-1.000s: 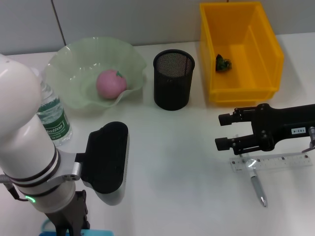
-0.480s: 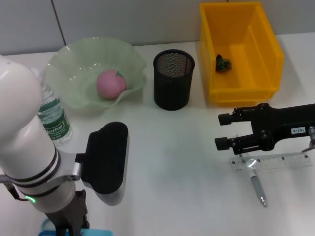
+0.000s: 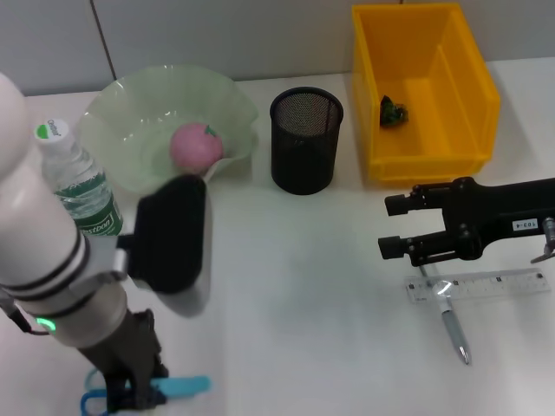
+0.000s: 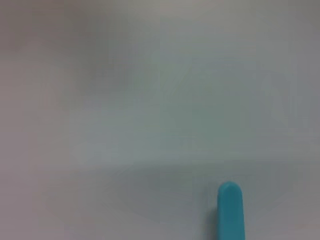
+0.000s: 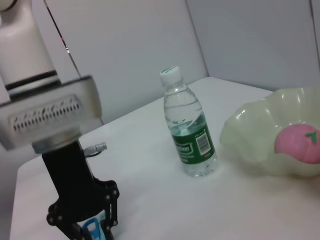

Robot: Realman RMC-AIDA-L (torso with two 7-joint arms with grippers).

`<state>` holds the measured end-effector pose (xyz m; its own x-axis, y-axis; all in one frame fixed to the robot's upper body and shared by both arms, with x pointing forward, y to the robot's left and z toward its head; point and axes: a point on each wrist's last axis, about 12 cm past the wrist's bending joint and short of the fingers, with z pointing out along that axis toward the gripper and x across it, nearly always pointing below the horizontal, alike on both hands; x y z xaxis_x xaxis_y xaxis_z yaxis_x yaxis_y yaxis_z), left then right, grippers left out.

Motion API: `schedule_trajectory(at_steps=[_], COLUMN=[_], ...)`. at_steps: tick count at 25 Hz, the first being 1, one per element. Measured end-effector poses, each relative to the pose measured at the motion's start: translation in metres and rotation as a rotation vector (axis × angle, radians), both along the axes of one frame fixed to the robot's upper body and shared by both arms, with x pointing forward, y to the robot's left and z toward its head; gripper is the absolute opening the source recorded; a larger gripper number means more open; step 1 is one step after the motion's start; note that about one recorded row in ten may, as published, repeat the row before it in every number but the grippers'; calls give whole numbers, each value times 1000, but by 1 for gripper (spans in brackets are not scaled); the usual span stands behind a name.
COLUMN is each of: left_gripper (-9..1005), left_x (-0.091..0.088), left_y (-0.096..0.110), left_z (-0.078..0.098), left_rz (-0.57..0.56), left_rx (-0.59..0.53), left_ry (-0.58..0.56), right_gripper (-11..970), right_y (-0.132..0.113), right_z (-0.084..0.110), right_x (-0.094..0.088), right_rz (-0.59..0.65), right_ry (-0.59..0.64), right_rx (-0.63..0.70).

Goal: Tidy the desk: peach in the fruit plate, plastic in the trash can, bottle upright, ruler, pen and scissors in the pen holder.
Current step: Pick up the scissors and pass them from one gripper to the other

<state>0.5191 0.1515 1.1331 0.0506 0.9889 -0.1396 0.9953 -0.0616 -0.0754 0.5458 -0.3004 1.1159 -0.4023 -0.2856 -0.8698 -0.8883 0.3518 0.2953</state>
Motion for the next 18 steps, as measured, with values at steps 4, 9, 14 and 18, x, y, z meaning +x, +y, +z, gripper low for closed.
schedule_trajectory(at_steps=[4, 9, 14, 18], left_gripper=[231, 231, 232, 233], left_x=[12, 27, 36, 42], left_y=[8, 18, 28, 45], left_z=[14, 28, 34, 30], left_rz=[81, 197, 290, 403], left_rx=[-104, -257, -395, -705], left_ry=[3, 20, 64, 189], right_gripper=[800, 800, 800, 800], right_y=[0, 1, 0, 0], right_z=[3, 5, 9, 9], right_x=[3, 5, 7, 6], right_rz=[-6, -14, -33, -40], right_ry=[-10, -13, -25, -32], right_rx=[7, 19, 50, 62])
